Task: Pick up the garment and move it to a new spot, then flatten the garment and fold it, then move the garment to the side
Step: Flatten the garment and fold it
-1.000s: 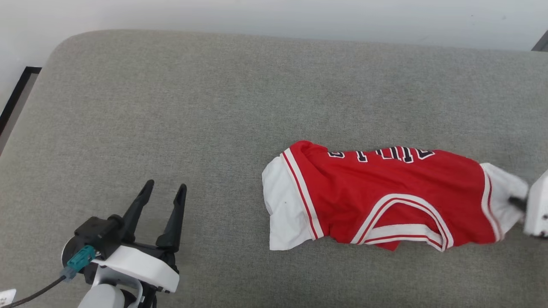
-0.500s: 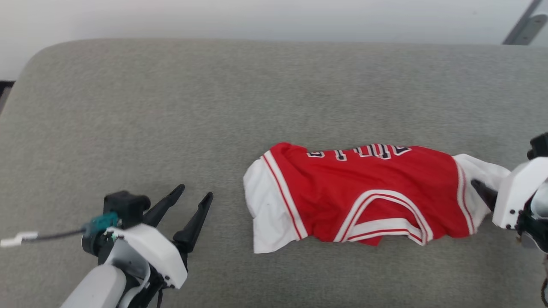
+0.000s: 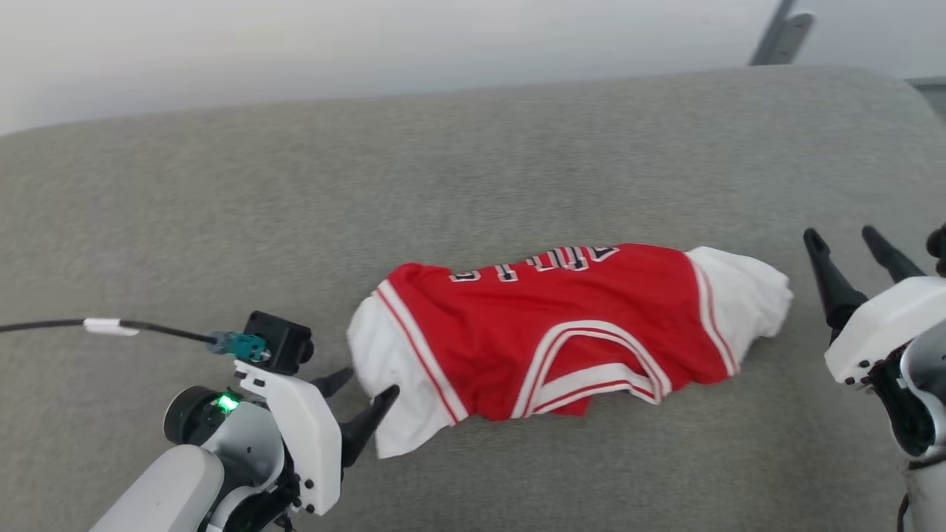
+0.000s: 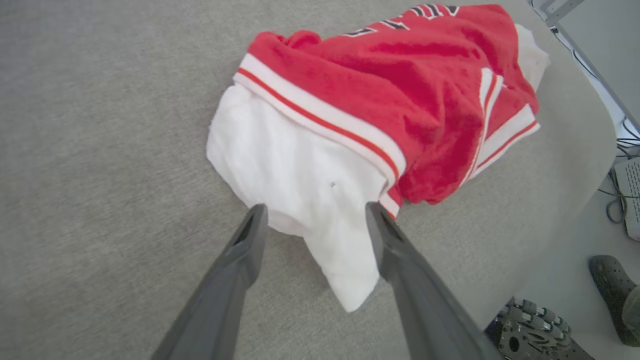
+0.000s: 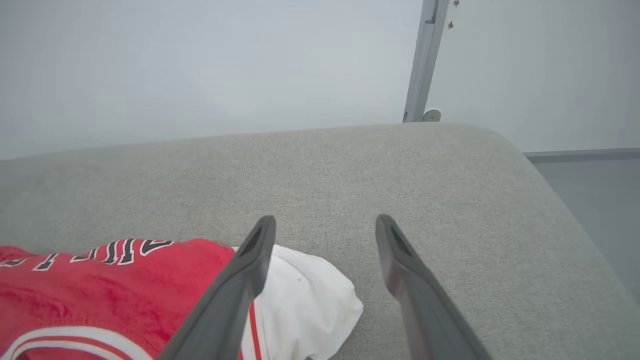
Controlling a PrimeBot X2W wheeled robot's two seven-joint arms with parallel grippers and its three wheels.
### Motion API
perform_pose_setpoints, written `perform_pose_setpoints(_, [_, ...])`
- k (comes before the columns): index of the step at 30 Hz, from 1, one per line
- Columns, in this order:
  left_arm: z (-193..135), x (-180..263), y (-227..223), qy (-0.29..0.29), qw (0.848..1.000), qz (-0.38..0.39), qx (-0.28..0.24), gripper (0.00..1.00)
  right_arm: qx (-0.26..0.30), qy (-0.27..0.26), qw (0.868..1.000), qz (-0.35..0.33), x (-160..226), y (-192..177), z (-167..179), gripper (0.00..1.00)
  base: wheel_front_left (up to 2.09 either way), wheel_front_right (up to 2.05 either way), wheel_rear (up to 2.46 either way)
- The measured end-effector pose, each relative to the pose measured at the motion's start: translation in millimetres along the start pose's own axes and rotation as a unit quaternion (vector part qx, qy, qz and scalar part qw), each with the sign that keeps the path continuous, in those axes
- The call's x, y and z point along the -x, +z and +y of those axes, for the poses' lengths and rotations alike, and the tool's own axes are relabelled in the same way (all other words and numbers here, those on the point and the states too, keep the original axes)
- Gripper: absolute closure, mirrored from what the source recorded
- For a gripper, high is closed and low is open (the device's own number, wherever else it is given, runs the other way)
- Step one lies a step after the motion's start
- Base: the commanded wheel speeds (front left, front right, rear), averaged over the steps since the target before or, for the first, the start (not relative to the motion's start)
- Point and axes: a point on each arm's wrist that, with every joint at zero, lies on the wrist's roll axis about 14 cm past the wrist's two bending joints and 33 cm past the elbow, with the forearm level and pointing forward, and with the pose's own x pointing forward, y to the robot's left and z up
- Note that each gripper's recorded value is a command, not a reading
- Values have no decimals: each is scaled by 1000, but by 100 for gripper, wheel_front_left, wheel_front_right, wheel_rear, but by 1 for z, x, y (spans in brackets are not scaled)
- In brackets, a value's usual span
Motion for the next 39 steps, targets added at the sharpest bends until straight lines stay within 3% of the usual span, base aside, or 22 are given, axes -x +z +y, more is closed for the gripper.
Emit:
perform_pose_setpoints(8, [-16, -14, -17, -1, 995, 90, -41, 0, 13, -31, 989, -143, 36, 38, -7, 0, 0, 0, 0])
perform_pose_setpoints(16, [-8, -28, -45, 20, 983, 167, -74, 0, 10, -19, 977, -213, 54, 36, 20, 0, 0, 0, 0])
perform_pose_setpoints(17, [-8, -30, -45, 20, 982, 169, -79, 4, 10, -18, 976, -216, 54, 35, 22, 0, 0, 0, 0])
perform_pose_setpoints(18, [-8, -33, -45, 20, 982, 169, -84, 53, 11, -17, 976, -218, 55, 33, 24, 0, 0, 0, 0])
perform_pose_setpoints(19, [-7, -35, -45, 21, 981, 172, -86, 95, 13, -16, 975, -219, 55, 32, 25, 0, 0, 0, 0])
perform_pose_setpoints(20, [-7, -37, -47, 18, 980, 176, -89, 100, 13, -16, 974, -226, 56, 32, 26, 0, 0, 0, 0])
perform_pose_setpoints(31, [20, -28, -38, 53, 982, 161, -80, 100, 4, -11, 975, -221, 51, 24, 30, 0, 0, 0, 0])
perform_pose_setpoints(39, [61, 19, -9, 126, 981, 124, -74, 100, -1, 8, 977, -214, 49, 24, 39, 0, 0, 0, 0])
